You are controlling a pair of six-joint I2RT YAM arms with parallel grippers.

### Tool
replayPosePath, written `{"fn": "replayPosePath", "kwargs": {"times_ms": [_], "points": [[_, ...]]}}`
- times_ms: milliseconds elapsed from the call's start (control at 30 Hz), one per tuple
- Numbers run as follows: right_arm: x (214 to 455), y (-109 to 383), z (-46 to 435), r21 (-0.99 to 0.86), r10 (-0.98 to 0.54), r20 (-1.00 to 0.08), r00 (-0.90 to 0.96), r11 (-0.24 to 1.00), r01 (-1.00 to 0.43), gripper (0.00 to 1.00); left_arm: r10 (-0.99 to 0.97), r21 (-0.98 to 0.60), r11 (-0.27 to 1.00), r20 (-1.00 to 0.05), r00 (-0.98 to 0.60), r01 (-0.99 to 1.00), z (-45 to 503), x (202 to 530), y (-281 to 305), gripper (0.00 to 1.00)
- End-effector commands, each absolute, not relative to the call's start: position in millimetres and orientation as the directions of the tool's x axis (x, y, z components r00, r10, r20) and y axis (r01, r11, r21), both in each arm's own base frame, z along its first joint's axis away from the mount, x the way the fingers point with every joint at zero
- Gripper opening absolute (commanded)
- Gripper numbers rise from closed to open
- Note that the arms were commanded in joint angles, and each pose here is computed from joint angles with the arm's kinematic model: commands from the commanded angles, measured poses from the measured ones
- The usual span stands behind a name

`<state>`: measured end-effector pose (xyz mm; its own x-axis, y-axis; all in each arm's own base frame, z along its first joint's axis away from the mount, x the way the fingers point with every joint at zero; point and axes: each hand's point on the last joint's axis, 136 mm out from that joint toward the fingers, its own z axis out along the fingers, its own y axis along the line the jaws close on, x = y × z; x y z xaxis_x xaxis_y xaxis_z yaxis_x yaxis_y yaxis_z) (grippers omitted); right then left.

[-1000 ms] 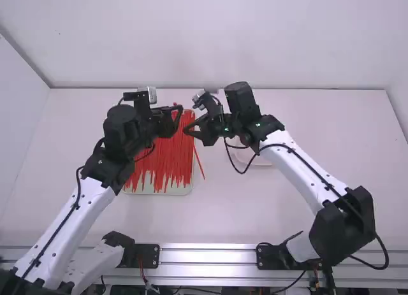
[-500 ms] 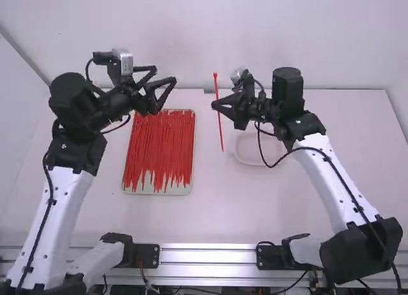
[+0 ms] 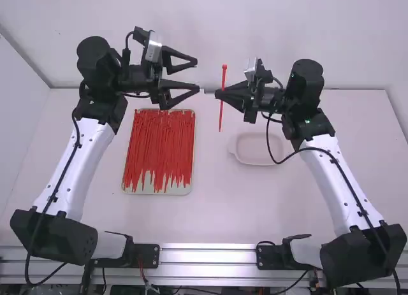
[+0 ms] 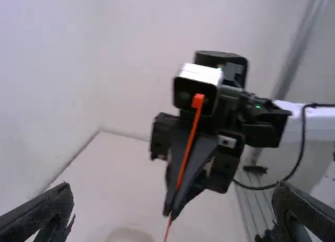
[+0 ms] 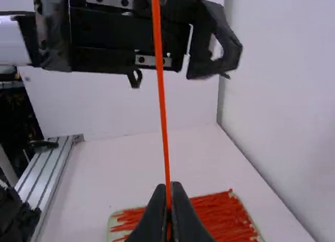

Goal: Fasten the cable tie

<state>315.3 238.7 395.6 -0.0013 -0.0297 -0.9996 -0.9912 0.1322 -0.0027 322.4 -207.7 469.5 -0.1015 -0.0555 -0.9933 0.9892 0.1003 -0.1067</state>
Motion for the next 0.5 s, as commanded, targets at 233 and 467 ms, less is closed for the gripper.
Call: {"fn": "replayPosePath", "kwargs": {"times_ms": [233, 467], "points": [[287, 256, 419, -0.008, 0.003, -1.000, 0.008, 0.032, -0.999, 0.00, -0.063, -0.028, -0.021, -0.998, -0.029, 0.999, 498, 288, -224, 0.77], [276, 263, 419, -0.004, 0.003, -1.000, 0.004, -0.018, -1.000, 0.00, -0.056, -0.043, -0.054, -0.997, -0.046, 0.998, 497, 282, -228, 0.55]]}}
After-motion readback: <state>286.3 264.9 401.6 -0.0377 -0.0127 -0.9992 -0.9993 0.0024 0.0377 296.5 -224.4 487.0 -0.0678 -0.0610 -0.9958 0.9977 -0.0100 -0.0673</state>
